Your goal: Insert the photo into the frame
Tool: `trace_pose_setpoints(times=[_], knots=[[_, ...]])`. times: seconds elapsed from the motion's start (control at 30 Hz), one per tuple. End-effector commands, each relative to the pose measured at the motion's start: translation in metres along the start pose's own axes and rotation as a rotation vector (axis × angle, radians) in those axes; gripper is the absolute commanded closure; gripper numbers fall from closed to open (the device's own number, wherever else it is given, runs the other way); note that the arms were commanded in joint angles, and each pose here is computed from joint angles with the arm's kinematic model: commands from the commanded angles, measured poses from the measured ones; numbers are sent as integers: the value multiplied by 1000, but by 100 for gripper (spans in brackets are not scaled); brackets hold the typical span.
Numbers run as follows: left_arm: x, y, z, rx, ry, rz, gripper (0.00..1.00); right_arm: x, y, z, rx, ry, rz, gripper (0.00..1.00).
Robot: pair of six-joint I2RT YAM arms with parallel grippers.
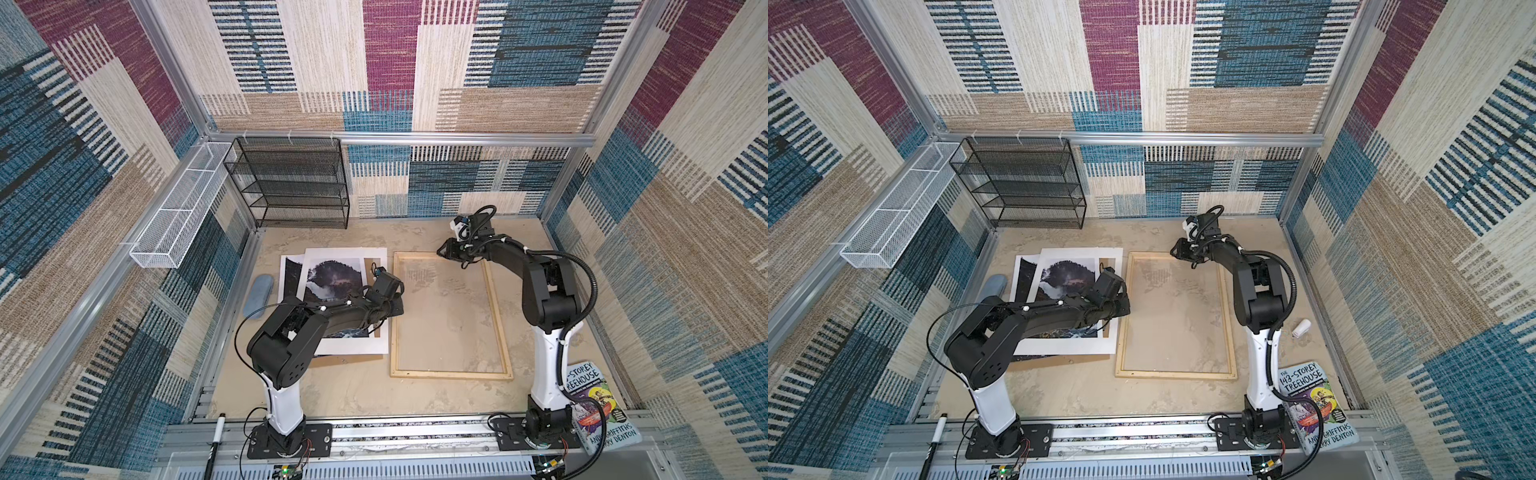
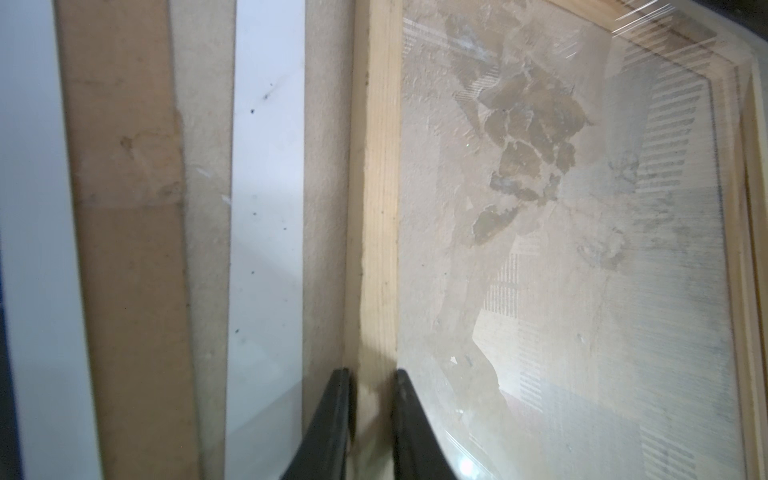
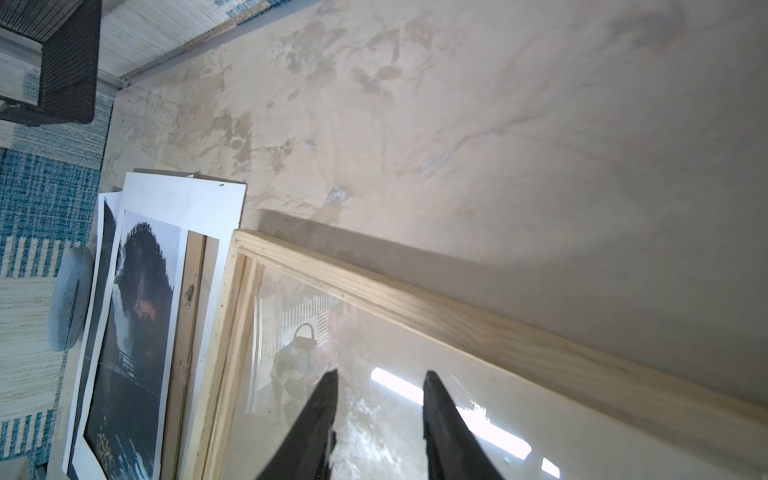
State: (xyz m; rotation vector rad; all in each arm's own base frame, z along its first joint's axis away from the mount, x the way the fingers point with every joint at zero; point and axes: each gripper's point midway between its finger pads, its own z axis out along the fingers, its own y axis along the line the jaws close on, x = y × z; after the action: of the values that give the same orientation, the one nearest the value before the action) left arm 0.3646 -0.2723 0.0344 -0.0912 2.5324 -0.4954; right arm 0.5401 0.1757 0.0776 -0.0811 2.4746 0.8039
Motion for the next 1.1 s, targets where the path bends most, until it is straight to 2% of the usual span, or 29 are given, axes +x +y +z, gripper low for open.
trace_pose_setpoints(times=[0.0, 0.13, 0.4, 1.07], knots=[[28, 18, 0, -66, 107, -25, 79, 0, 23, 16, -51, 14, -32, 63], [28, 18, 0, -64, 105, -21, 79, -2, 43, 37, -76, 27, -61, 63], [28, 19, -4, -67, 98, -21, 79, -5, 51, 62, -57, 55, -83, 63], [28, 18, -3, -64, 101, -20, 79, 27, 47, 60, -23, 128, -84, 63]])
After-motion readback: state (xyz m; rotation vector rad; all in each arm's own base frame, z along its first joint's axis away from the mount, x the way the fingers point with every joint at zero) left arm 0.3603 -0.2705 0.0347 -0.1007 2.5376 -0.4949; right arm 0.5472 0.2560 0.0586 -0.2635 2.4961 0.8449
